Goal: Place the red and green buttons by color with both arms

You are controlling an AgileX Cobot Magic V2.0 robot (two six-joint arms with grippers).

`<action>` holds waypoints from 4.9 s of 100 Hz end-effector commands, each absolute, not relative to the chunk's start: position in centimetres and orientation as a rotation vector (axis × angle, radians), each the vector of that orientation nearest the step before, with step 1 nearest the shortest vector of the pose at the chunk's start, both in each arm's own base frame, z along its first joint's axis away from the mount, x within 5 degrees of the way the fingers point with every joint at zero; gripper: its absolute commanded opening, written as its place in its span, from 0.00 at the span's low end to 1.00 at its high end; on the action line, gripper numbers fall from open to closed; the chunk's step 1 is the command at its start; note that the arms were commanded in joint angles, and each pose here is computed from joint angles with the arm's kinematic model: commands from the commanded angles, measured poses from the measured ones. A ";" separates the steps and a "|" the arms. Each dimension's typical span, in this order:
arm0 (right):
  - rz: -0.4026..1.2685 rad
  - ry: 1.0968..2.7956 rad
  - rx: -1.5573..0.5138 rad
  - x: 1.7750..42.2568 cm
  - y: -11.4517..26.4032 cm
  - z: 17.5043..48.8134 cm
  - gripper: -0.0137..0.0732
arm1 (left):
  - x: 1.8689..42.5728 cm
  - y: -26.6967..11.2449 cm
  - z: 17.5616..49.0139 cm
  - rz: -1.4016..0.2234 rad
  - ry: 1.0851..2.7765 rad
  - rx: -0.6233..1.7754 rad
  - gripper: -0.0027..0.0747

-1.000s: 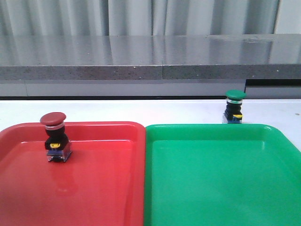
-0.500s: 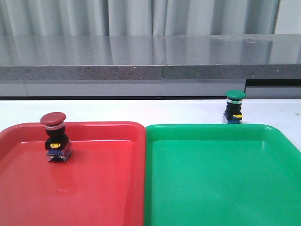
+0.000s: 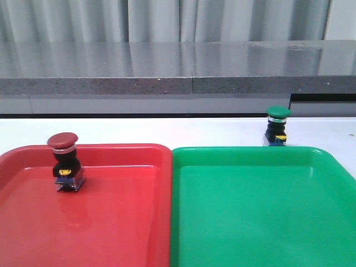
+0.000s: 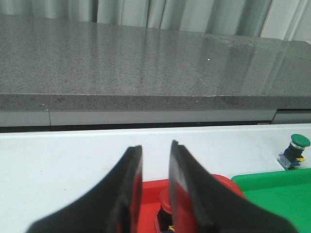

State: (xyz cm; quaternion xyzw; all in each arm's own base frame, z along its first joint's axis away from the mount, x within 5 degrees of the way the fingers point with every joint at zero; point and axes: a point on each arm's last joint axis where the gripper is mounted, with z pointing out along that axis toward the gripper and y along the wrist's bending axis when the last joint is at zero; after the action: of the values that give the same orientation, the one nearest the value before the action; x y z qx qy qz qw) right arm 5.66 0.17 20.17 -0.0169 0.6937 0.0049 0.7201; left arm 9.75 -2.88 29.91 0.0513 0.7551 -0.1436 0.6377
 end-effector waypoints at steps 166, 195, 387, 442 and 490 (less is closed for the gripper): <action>0.006 1.424 -0.038 5.4 0.2 21.4 0.03 | 6.2 -0.2 25.4 -0.013 1.492 0.033 0.01; 0.006 1.424 -0.038 5.4 0.2 21.4 0.03 | 5.6 -0.1 21.3 -0.014 1.504 0.011 0.01; 0.037 1.382 -0.006 4.8 0.1 27.1 0.03 | 5.6 -0.1 20.3 -0.018 1.463 0.011 0.01; 0.060 1.921 0.023 9.9 0.3 36.5 0.03 | 5.6 -0.1 20.3 -0.018 1.463 0.011 0.01; 0.065 2.085 0.028 12.0 0.4 35.0 0.29 | 5.6 -0.1 20.3 -0.018 1.463 0.011 0.01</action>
State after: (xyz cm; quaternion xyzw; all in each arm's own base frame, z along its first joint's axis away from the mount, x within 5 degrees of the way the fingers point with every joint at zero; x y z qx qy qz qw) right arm 11.74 0.46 33.70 0.0099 0.8781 0.0257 0.4778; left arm 5.61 -0.08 20.87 0.0110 0.6910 -0.0001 0.7228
